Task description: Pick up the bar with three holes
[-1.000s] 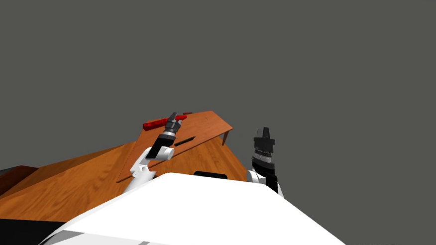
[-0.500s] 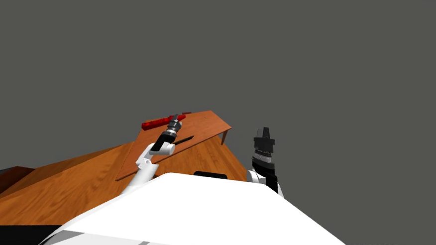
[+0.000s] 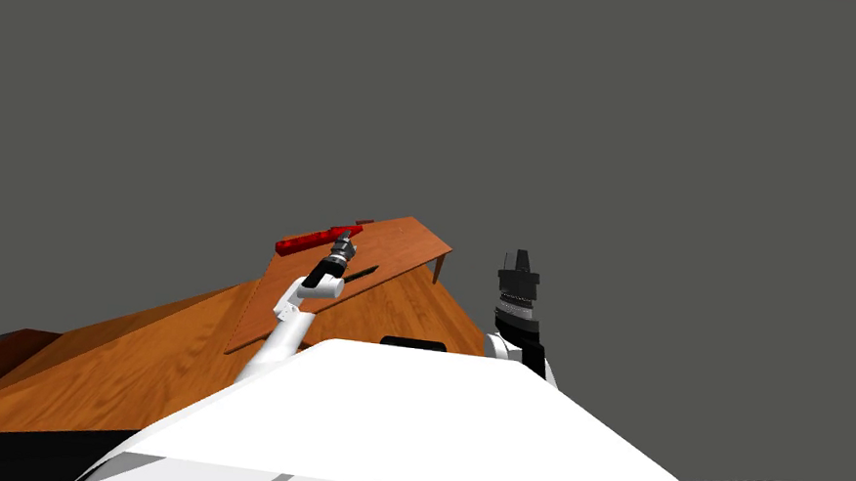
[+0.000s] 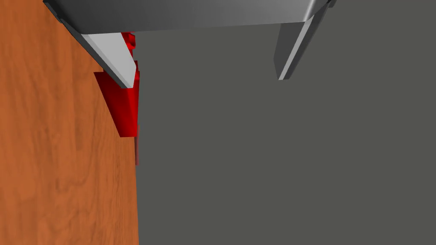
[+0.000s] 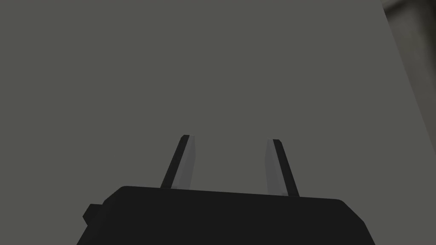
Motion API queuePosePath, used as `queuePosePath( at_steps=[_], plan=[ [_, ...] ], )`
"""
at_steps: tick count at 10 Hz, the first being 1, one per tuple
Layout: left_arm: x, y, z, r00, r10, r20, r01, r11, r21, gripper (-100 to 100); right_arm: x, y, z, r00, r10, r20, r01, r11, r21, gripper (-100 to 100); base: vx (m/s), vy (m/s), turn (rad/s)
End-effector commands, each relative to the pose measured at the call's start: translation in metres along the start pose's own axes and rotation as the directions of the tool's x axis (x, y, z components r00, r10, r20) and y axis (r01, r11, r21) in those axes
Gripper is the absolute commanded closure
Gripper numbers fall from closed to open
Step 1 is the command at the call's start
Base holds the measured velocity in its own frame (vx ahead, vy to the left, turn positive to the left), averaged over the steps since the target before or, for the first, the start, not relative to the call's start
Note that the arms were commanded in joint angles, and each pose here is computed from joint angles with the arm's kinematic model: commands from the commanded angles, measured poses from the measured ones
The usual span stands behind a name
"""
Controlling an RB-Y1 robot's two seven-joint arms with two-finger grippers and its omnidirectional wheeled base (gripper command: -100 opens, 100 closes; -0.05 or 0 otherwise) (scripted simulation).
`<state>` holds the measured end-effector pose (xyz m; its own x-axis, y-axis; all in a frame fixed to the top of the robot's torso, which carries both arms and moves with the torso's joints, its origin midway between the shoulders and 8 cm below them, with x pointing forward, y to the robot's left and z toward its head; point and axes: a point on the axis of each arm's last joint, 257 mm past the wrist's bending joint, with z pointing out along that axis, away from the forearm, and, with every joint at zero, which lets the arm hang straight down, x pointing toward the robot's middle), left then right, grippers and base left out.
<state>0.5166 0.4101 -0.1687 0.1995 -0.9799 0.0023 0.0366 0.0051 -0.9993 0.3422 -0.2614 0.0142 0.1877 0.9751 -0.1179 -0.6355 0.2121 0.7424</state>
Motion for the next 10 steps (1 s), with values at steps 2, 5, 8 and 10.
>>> queuePosePath(
  at_steps=[2,5,8,10],
  plan=[
    [-0.014,0.031,0.008,0.999,-0.025,0.035,0.028,0.995,-0.100,-100,0.000,0.000,0.000,1.000,0.000,0.000,0.000,1.000,0.000,0,-0.008,-0.026,-0.017],
    [-0.024,0.056,0.014,0.997,-0.045,0.067,0.056,0.982,-0.180,-100,0.000,0.000,0.000,1.000,0.000,0.000,0.000,1.000,0.000,0,-0.002,-0.014,-0.012],
    [-0.033,0.080,0.017,0.993,-0.064,0.100,0.087,0.963,-0.254,-100,0.000,0.000,0.000,1.000,0.000,0.000,0.000,1.000,0.000,0,0.004,-0.014,-0.010],
    [-0.041,0.103,0.019,0.988,-0.080,0.134,0.120,0.938,-0.326,-100,0.000,0.000,0.000,1.000,0.000,0.000,0.000,1.000,0.000,0,0.011,-0.009,-0.018]
  ],
)
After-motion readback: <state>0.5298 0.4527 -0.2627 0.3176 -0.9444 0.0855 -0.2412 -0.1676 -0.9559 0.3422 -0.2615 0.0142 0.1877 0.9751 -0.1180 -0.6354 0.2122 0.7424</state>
